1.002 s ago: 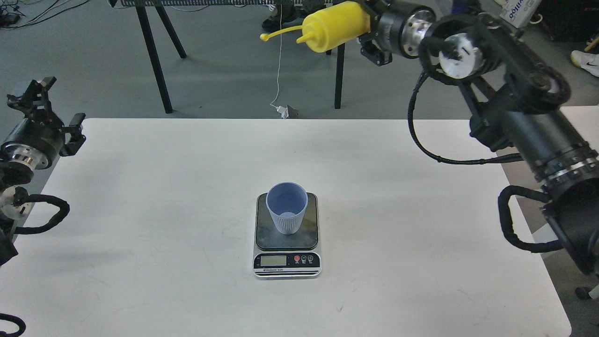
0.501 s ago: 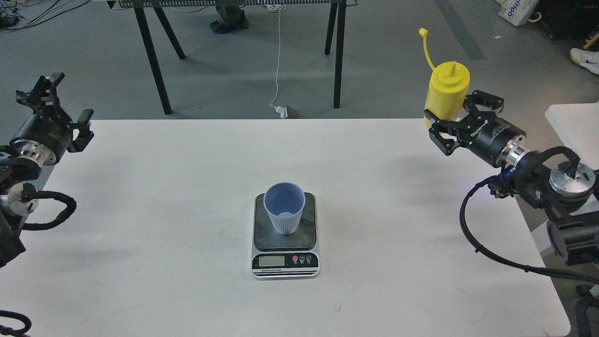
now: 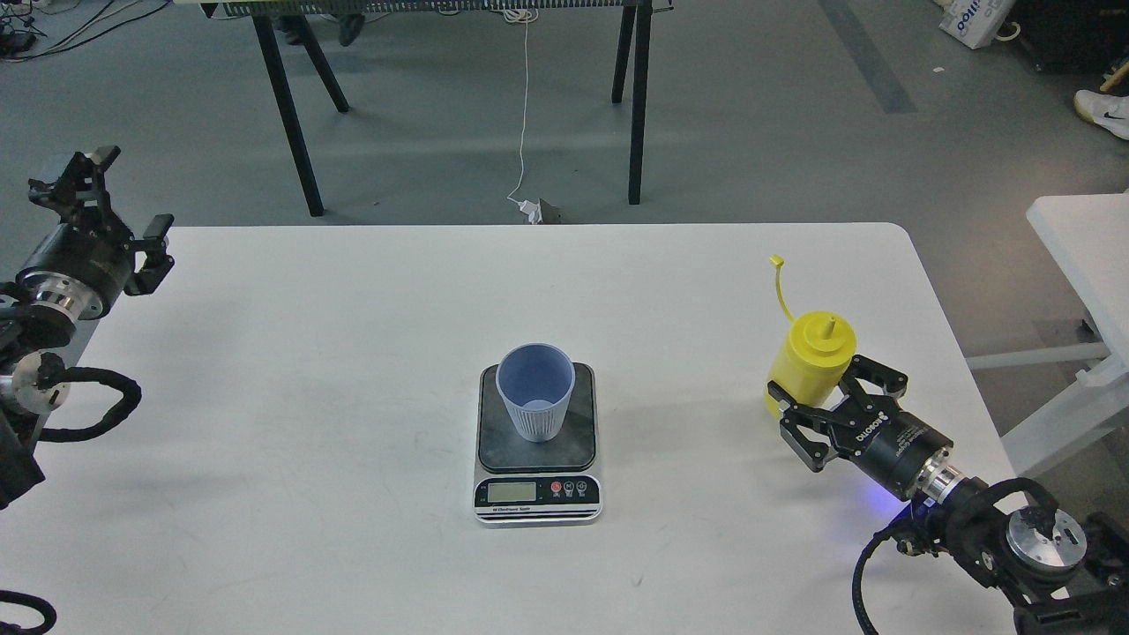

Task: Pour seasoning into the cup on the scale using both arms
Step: 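Set the yellow bottle down on the table and open the right gripper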

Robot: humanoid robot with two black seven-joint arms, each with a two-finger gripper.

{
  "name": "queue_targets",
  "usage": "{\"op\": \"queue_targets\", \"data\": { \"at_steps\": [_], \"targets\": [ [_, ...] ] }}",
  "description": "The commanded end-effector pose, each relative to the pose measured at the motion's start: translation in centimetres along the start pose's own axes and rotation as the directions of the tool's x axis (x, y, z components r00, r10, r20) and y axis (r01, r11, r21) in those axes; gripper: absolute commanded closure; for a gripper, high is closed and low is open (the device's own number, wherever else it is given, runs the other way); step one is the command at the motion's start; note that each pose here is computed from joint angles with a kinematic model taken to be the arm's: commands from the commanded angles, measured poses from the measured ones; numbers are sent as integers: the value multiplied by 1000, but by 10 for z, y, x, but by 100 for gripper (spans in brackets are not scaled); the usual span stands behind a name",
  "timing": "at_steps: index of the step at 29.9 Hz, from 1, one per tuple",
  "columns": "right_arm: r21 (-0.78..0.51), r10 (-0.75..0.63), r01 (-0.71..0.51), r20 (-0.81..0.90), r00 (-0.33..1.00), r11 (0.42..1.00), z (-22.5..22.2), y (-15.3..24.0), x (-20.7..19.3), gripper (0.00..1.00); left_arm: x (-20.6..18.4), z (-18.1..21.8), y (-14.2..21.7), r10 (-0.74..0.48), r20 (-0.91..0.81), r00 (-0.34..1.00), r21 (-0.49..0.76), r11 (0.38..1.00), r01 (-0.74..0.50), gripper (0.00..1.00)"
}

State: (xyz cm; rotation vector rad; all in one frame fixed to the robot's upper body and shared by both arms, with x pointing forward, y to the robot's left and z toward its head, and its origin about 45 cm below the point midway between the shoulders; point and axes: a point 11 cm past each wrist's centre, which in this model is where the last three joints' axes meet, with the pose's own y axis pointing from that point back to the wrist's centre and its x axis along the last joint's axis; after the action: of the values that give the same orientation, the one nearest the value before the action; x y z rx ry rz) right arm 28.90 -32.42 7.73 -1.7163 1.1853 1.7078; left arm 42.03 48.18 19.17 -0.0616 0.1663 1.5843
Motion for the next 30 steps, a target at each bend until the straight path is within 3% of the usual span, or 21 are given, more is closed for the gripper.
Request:
{"op": "queue_targets", "data": {
  "at_steps": [1, 13, 18, 20, 26, 30],
  "targets": [
    [4, 16, -16, 37, 999, 1000, 7, 7, 10, 85, -1, -1, 0, -2, -2, 1000, 1, 1000, 2, 1],
    [-7, 36, -36, 30, 999, 999, 9, 8, 15, 62, 0, -1, 0, -1, 0, 1000, 3, 1000, 1, 1],
    [4, 68, -68, 38, 997, 998, 7, 13, 25, 45, 0, -1, 1, 0, 1, 1000, 2, 1000, 0, 1],
    [8, 79, -79, 45, 996, 997, 8, 14, 29, 32, 0, -1, 1, 0, 1, 1000, 2, 1000, 0, 1],
    [6, 71, -71, 52, 996, 997, 10, 14, 28, 20, 1, 0, 0, 0, 4, 1000, 1, 1000, 0, 1],
    [5, 56, -56, 46, 997, 998, 9, 14, 23, 19, 0, 0, 0, -1, 3, 1000, 1, 1000, 1, 1]
  ]
}}
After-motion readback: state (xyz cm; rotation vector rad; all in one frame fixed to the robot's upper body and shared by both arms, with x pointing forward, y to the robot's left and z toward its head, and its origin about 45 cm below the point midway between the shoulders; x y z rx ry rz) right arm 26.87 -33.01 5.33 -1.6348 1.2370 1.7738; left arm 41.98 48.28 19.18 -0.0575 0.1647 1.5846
